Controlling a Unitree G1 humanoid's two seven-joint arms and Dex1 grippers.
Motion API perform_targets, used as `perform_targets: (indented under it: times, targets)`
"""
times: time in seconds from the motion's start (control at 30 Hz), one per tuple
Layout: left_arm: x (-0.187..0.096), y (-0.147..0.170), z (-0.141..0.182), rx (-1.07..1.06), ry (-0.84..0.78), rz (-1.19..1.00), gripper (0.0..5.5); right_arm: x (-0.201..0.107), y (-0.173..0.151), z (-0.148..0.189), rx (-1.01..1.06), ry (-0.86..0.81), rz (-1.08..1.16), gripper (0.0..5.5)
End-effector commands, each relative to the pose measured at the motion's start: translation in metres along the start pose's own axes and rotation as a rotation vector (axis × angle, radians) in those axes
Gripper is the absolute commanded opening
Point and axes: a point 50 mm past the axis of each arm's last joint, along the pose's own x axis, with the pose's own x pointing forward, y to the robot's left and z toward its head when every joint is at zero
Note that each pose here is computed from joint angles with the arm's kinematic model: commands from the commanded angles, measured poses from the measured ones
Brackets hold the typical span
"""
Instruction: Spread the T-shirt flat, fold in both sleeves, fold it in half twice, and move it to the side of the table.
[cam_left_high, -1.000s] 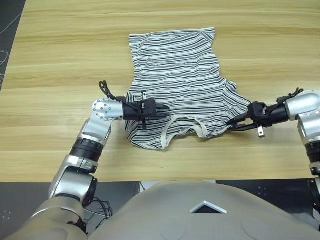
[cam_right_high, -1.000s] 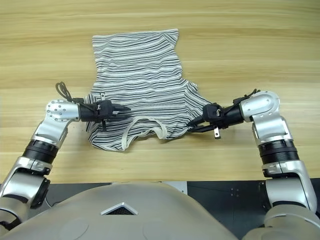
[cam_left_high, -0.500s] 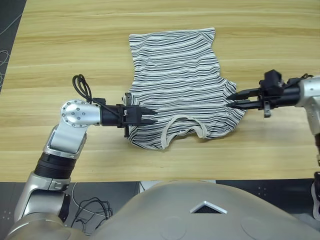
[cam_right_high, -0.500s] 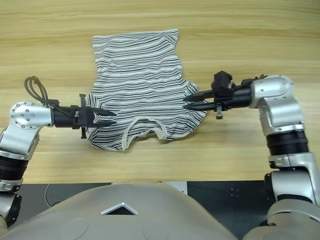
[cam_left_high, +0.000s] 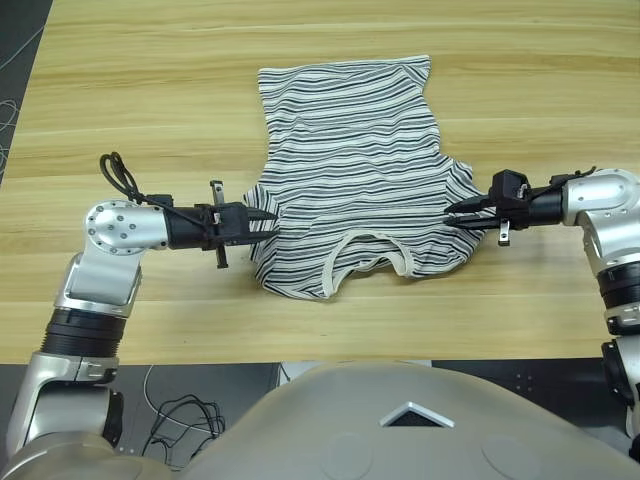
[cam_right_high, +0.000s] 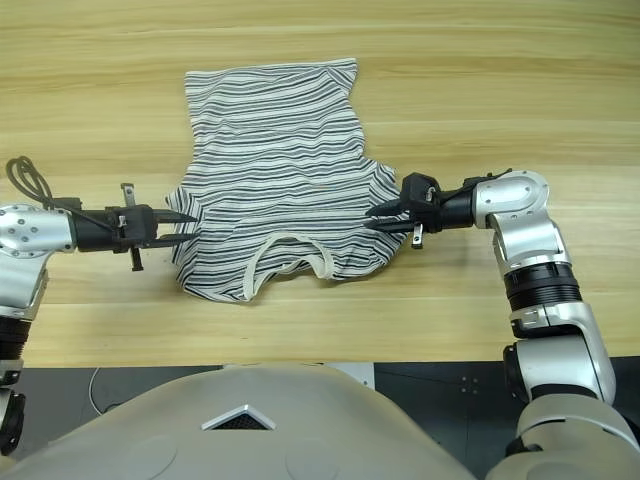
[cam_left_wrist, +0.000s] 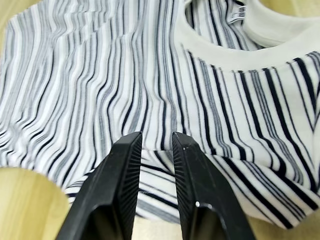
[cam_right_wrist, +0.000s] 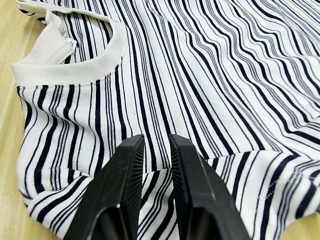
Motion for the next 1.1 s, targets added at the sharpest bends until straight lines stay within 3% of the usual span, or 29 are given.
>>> perform_targets:
  times: [0.03,0.53,0.77,0.93,1.0,1.1]
  targets:
    - [-0.012,0.008,-0.007,-0.014,0.025,0.067,1.11,-0.004,-0.002,0.001,-0.016,0.009,-0.01,0.93]
    - [0.028,-0.014,-0.048,-0.141,0.067,-0.009,1.11,-0.006,-0.002,-0.001,-0.02,0.025,-0.016,0.93]
    - [0.006,-0.024,-0.082,-0.216,0.226,-0.029,1.11,-0.011,-0.005,-0.043,-0.102,0.384,-0.086,0.93]
    - [-0.022,-0.05,-0.104,-0.278,0.343,-0.115,1.11,-0.022,-0.004,-0.058,-0.127,0.506,-0.075,0.93]
    - [-0.029,-0.052,-0.103,-0.285,0.347,-0.118,1.11,-0.025,-0.002,-0.06,-0.124,0.509,-0.054,0.93]
    - [-0.03,-0.05,-0.101,-0.277,0.344,-0.112,1.11,-0.019,0.011,-0.046,-0.07,0.339,0.057,0.93]
